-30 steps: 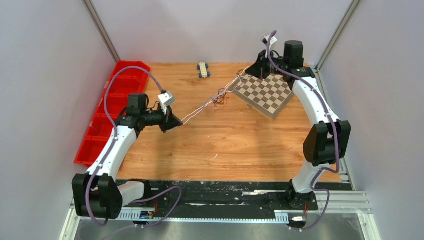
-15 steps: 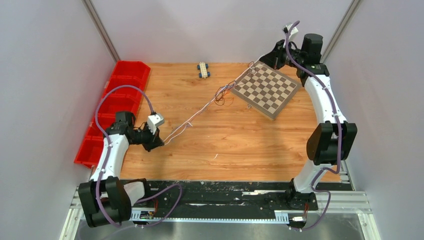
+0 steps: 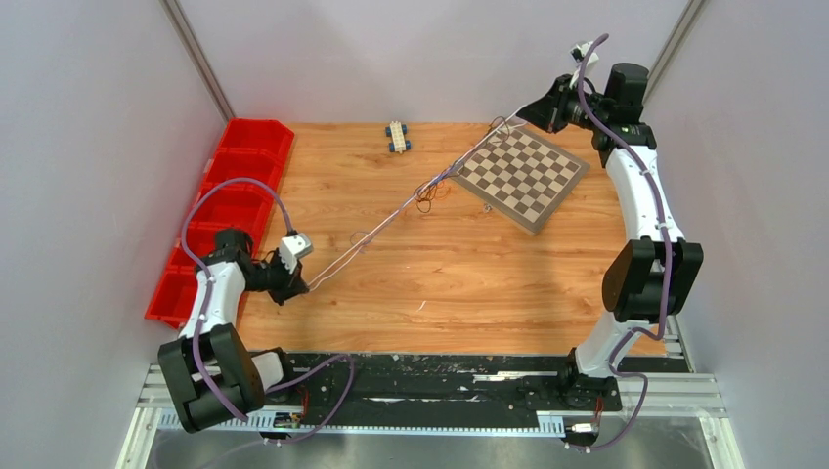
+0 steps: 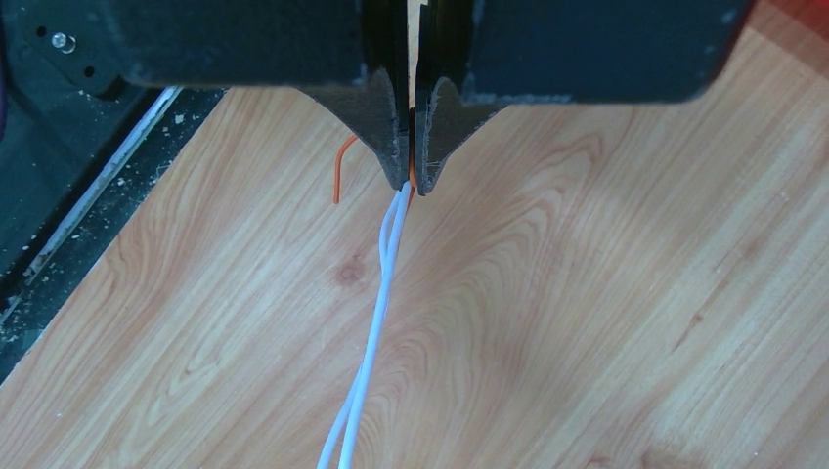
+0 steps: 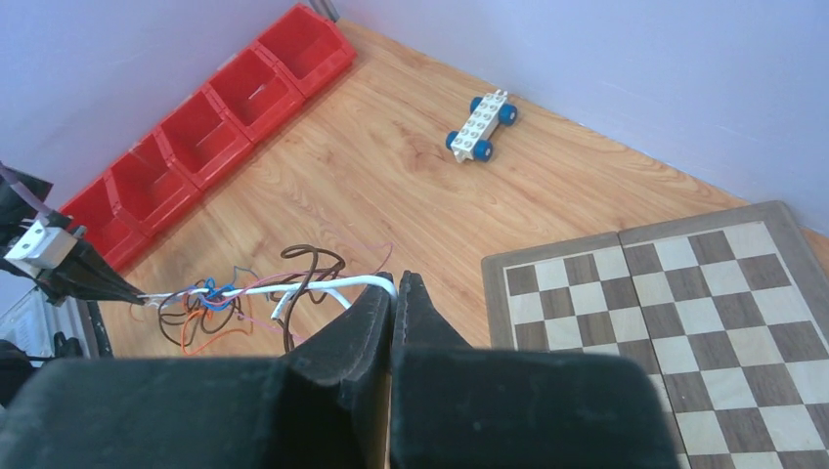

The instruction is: Untangle the cables

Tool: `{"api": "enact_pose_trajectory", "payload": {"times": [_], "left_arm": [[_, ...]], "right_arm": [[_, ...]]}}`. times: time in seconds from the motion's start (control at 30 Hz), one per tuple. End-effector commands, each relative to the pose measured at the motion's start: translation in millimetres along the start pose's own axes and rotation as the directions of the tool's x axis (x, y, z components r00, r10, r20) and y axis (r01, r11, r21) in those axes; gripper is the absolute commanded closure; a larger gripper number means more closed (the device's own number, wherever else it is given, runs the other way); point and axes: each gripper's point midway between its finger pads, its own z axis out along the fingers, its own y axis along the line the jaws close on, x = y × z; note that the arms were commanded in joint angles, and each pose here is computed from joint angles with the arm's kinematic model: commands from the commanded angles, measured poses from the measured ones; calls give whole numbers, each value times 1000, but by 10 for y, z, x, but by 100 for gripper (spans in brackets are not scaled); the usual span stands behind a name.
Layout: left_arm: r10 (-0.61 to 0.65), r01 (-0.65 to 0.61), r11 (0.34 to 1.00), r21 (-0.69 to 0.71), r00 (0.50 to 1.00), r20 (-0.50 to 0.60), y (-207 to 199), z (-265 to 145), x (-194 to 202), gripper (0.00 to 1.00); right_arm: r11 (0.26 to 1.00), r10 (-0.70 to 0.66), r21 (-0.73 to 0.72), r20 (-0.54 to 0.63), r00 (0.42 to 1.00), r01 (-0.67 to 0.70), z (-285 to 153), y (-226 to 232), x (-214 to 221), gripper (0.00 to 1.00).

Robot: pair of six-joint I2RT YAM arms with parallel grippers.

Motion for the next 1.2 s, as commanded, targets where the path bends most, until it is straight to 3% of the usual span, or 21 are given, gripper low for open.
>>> {"api": "enact_pose_trajectory", "payload": {"times": [0.0,0.17,0.27,0.37,0.5,0.6,0.73,0.8,0.83,0.9,0.93,0.97,1.0,1.1,1.17], "left_arm": [[-29,14,997,-70,977,-211,149,-145,497,100],[-50,29,995,-94,971,-232,257,-222,608,100],[-62,49,995,-85,986,-155,252,-239,388,100],[-51,48,996,-71,998,-40,259,-247,-70,100],[-35,36,999,-22,998,48,143,-201,-584,100],[-64,66,998,-20,994,92,132,-196,-865,100],[-98,102,994,-27,989,114,196,-131,-952,100],[-103,106,994,-36,991,85,239,-62,-871,81],[-111,114,993,-41,991,76,257,-49,-850,53],[-128,133,988,-81,989,70,353,-62,-866,27],[-115,124,986,-108,990,86,404,-111,-940,21],[-96,110,986,-121,989,117,435,-135,-1039,8],[-62,80,989,-123,987,149,415,-169,-1152,4],[50,-36,996,-85,984,169,254,24,-1424,0],[34,-34,999,-2,984,173,119,276,-1575,0]], "right_arm": [[965,-201,210,195,960,160,-434,-385,-842,100],[959,-188,256,240,953,125,-608,-543,-988,100],[984,-120,153,216,969,87,-502,-392,-826,100],[999,9,-42,118,993,-4,-243,36,-352,100],[972,71,-218,-84,994,-87,123,746,576,100],[964,69,-236,-234,970,-125,228,978,1304,100],[987,18,-149,-316,949,-68,187,743,1876,99],[994,-26,-104,-367,930,-14,162,584,2073,66],[997,-40,-83,-401,915,7,151,489,2153,49],[997,-76,-54,-452,889,58,126,360,2149,26],[996,-92,-39,-468,879,83,114,307,2117,21],[994,-105,-28,-476,873,104,111,273,2075,17],[992,-120,-28,-474,872,121,117,268,2021,15],[991,-122,-99,-458,881,87,190,461,1985,14],[987,-96,-161,-474,875,21,284,664,2113,17]]}}
